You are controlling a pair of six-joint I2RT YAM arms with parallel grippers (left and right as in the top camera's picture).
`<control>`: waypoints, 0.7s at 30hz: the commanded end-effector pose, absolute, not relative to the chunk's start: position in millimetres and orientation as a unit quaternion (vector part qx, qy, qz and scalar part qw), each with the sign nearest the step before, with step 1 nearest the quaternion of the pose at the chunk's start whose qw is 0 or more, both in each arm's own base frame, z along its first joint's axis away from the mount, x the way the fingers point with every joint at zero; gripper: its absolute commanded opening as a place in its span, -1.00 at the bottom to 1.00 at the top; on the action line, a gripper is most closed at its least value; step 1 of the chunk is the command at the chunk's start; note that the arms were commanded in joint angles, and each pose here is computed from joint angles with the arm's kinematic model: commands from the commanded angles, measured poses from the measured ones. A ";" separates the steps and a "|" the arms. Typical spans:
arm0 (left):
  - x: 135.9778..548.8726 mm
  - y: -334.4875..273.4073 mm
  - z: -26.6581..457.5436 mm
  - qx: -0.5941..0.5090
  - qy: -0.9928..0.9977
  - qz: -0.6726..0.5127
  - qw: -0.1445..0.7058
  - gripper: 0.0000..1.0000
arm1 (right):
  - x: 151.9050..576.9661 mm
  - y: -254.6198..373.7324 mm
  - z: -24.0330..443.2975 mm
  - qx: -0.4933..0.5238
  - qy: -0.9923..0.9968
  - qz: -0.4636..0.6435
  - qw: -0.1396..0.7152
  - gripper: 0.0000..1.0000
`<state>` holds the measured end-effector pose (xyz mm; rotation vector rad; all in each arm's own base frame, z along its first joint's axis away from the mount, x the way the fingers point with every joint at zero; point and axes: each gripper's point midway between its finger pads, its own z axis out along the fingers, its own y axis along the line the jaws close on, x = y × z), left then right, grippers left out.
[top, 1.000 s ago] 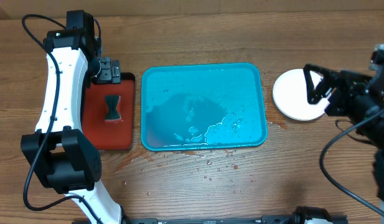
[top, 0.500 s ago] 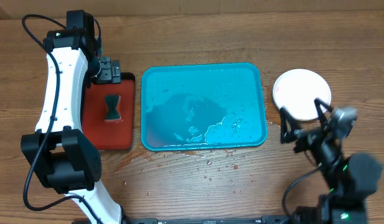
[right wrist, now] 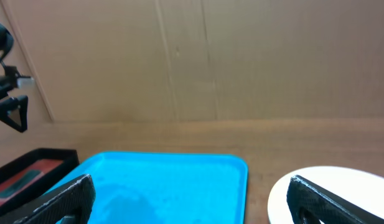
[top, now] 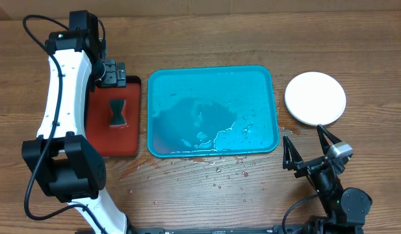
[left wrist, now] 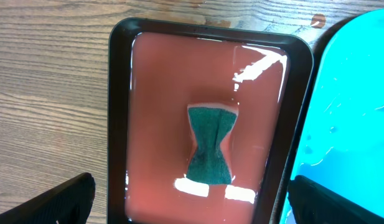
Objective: Clean dirty plates on tray and stack at the side
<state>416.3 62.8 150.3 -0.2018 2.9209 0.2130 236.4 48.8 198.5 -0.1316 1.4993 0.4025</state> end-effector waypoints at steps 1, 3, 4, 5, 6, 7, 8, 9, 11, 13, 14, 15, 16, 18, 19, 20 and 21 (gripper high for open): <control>419.5 60.8 154.5 -0.073 0.989 0.067 0.110 0.99 | 235.3 49.5 200.2 -0.063 0.669 0.179 0.719 1.00; 419.5 60.8 154.5 -0.073 0.989 0.067 0.110 0.99 | 235.6 49.6 197.3 -0.061 0.673 0.180 0.715 1.00; 419.5 60.8 154.5 -0.073 0.989 0.067 0.110 0.99 | 235.7 49.6 195.4 -0.060 0.676 0.181 0.712 1.00; 419.5 60.8 154.5 -0.073 0.989 0.067 0.110 1.00 | 236.0 49.5 191.4 -0.058 0.682 0.182 0.706 1.00; 419.5 60.8 154.5 -0.073 0.989 0.067 0.110 1.00 | 236.3 49.5 186.9 -0.056 0.689 0.183 0.699 1.00; 419.5 60.8 154.5 -0.073 0.989 0.067 0.110 0.99 | 236.5 49.5 181.0 -0.052 0.697 0.184 0.691 1.00; 419.5 60.8 154.5 -0.073 0.989 0.067 0.110 1.00 | 236.7 49.4 176.0 -0.050 0.705 0.186 0.683 1.00; 419.5 60.8 154.5 -0.073 0.989 0.067 0.110 1.00 | 236.8 49.5 176.8 -0.050 0.704 0.186 0.684 1.00; 419.5 60.8 154.5 -0.073 0.989 0.067 0.110 1.00 | 236.8 49.5 176.5 -0.050 0.704 0.186 0.684 1.00; 419.5 60.8 154.5 -0.073 0.989 0.067 0.110 1.00 | 236.8 49.5 176.5 -0.050 0.704 0.186 0.684 1.00; 419.5 60.8 154.5 -0.073 0.989 0.067 0.110 0.99 | 236.8 49.5 176.5 -0.050 0.704 0.186 0.684 1.00; 419.5 60.8 154.5 -0.073 0.989 0.067 0.110 0.99 | 236.8 49.4 176.5 -0.050 0.704 0.186 0.684 1.00; 419.5 60.8 154.5 -0.073 0.989 0.067 0.110 1.00 | 236.8 49.5 176.5 -0.050 0.704 0.186 0.684 1.00; 419.5 60.8 154.5 -0.073 0.989 0.067 0.110 1.00 | 236.8 49.5 176.5 -0.050 0.704 0.186 0.684 1.00; 419.5 60.8 154.5 -0.073 0.989 0.067 0.110 1.00 | 236.8 49.5 176.5 -0.050 0.704 0.186 0.684 1.00; 419.5 60.8 154.5 -0.073 0.989 0.067 0.110 1.00 | 236.8 49.5 176.5 -0.050 0.704 0.186 0.684 1.00; 419.5 60.8 154.5 -0.073 0.989 0.067 0.110 0.99 | 236.8 49.5 176.5 -0.050 0.704 0.186 0.684 1.00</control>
